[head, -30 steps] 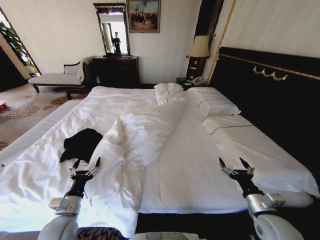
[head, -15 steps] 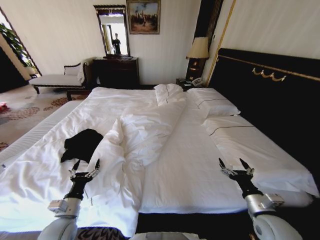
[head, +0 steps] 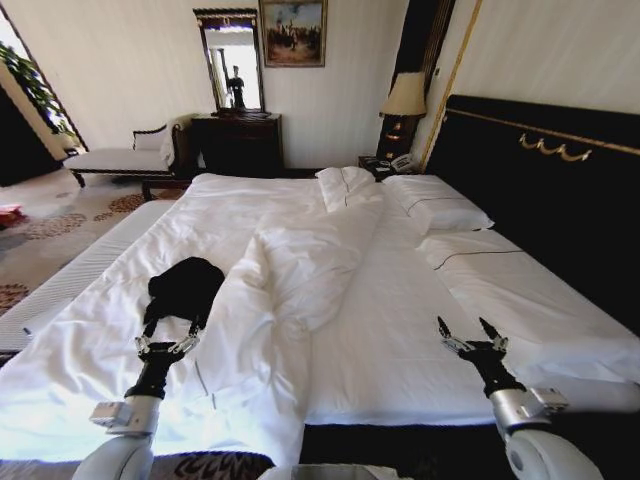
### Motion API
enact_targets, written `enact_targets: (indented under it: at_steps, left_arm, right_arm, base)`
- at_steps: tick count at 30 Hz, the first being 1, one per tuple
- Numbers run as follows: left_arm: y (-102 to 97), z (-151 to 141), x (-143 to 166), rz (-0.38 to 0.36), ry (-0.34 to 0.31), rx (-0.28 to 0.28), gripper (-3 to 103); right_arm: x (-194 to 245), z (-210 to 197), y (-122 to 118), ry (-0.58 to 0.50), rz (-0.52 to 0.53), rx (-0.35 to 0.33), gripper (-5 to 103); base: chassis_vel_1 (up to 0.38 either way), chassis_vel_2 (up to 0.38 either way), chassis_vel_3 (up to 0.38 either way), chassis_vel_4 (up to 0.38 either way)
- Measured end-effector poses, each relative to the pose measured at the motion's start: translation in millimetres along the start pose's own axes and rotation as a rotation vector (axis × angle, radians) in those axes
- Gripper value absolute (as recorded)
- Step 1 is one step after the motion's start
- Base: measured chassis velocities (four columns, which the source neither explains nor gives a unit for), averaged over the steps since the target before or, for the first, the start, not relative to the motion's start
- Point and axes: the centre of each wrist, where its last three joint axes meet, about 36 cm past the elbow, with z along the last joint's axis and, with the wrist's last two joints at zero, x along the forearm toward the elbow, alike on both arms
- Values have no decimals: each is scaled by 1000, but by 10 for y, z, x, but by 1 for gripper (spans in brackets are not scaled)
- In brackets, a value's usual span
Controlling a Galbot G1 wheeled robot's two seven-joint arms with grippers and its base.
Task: Fold the clothes on the bed.
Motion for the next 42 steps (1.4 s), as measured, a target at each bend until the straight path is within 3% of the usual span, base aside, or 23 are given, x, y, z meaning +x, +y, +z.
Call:
enact_targets:
  at_steps: [42]
  left_arm:
    - [-28, -86, 65, -1, -10, 14, 100]
  right_arm:
    - [48, -82, 65, -7, -18, 0, 100]
  base:
    - [161, 151, -153, -154]
